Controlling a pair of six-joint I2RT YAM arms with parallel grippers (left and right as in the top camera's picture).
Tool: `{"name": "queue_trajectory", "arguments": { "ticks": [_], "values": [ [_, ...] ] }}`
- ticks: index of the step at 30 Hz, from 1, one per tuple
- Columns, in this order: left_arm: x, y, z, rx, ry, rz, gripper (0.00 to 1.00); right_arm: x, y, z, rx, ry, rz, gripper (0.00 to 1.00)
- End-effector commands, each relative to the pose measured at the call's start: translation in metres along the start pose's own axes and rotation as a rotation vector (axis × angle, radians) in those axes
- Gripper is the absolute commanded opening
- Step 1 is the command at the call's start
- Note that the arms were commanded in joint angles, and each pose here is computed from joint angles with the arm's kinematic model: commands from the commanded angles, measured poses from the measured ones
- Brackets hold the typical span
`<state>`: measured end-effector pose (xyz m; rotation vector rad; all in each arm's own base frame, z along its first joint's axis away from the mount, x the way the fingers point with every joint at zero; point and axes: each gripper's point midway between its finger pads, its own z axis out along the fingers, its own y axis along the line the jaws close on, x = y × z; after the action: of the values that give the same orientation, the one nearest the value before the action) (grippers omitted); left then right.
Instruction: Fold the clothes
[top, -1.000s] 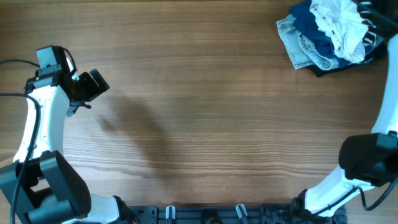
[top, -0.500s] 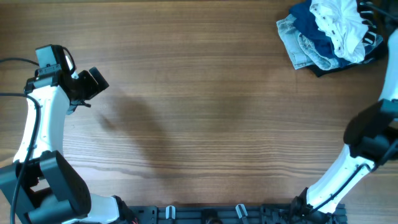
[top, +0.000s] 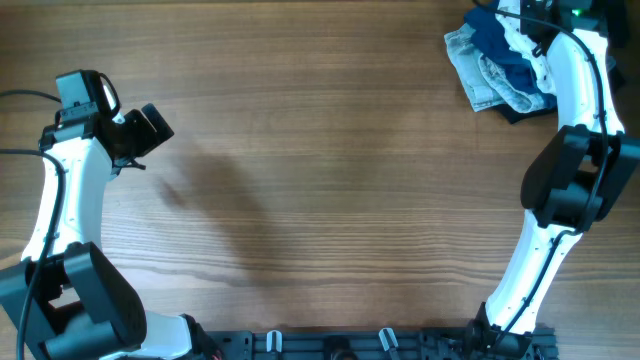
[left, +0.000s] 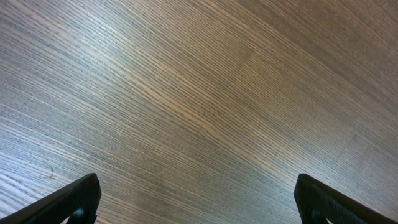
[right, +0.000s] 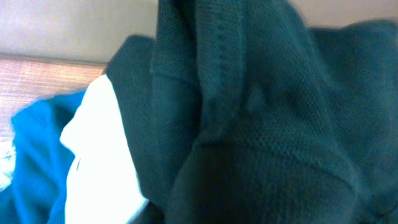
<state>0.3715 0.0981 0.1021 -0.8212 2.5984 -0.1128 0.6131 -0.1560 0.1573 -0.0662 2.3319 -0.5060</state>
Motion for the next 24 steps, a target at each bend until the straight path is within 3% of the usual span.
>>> {"name": "queue_trajectory", "arguments": {
  "ticks": [1,4,6,10,14,20,24],
  "values": [
    [-0.006,-0.001,-0.005,0.004,-0.024,-0.01,1.0,-0.002,0.021,-0.01,-0.073,0.019,-0.006,0.55],
    [-0.009,-0.002,-0.005,0.009,-0.036,-0.009,1.0,-0.031,0.035,-0.06,-0.233,-0.052,0.094,0.72],
    [-0.008,-0.001,-0.005,0.007,-0.032,-0.009,1.0,-0.064,0.035,-0.108,-0.332,-0.162,0.15,0.73],
    [-0.004,0.0,-0.005,0.002,-0.018,-0.01,1.0,-0.106,-0.007,-0.175,-0.288,-0.34,0.212,0.74],
    [-0.004,0.0,-0.005,0.002,-0.018,-0.01,1.0,-0.099,-0.056,-0.157,-0.286,-0.375,0.335,0.78],
    [-0.004,0.0,-0.005,0.002,-0.018,-0.01,1.0,-0.067,-0.03,-0.107,-0.372,-0.269,0.273,0.79],
    [-0.004,0.0,-0.005,0.002,-0.018,-0.01,1.0,-0.069,-0.065,-0.08,-0.243,-0.305,0.385,0.8]
  ]
}}
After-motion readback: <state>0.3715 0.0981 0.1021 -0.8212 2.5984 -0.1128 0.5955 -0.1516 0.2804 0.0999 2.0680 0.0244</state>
